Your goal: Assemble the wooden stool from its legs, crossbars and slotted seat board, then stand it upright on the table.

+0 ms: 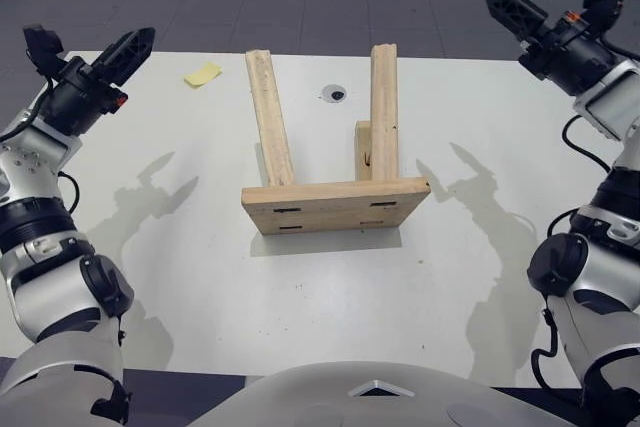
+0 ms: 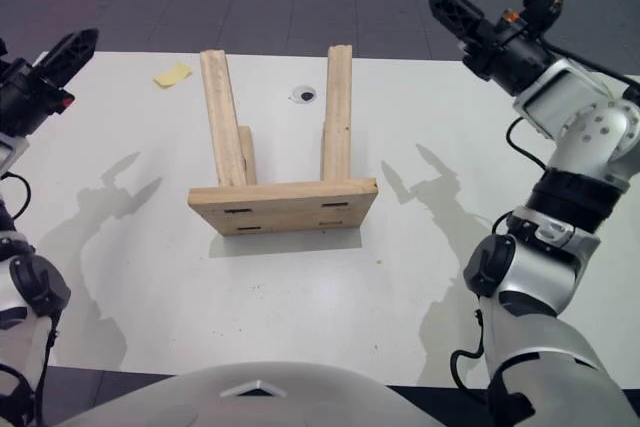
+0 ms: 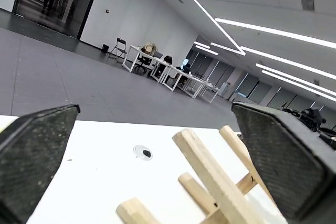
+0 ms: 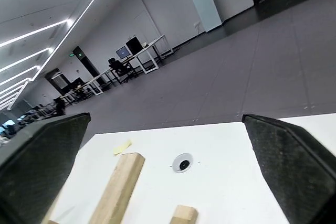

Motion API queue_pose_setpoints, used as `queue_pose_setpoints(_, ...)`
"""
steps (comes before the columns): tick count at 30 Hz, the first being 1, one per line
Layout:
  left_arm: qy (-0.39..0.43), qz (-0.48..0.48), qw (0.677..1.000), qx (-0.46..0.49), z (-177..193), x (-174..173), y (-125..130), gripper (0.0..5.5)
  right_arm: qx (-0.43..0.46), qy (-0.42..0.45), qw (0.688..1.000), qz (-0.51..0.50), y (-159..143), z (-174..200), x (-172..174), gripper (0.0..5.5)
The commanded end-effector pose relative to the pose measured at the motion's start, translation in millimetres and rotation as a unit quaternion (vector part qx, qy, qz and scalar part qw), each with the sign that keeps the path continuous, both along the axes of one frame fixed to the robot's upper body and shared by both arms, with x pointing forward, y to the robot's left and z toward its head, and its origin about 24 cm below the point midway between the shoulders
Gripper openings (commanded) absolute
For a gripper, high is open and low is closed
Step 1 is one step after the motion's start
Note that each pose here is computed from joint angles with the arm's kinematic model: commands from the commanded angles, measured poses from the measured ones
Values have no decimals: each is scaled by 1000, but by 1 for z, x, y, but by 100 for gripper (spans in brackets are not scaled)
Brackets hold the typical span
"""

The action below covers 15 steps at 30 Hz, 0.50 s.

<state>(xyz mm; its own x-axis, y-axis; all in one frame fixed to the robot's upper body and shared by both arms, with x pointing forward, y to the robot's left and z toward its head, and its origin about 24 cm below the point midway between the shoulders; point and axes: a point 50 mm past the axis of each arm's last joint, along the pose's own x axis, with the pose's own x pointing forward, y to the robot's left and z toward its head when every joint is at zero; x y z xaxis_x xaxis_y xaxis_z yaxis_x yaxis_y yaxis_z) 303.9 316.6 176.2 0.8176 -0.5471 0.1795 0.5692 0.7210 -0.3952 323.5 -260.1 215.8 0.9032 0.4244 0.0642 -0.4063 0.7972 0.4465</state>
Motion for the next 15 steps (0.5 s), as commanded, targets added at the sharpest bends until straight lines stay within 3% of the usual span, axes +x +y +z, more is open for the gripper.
queue_pose_setpoints(1, -47, -211, 886, 411, 28, -88, -86, 539, -282, -63, 937, 198, 3, -22, -87, 538)
queue_pose_setpoints(6, -6, -351, 848, 398, 10, -109, -95, 539, -257, -19, 904, 341, -3, -23, -101, 538)
queue_pose_setpoints(15, -1, -359, 847, 393, -2, -106, -111, 539, -256, 3, 853, 455, 23, -39, -100, 538)
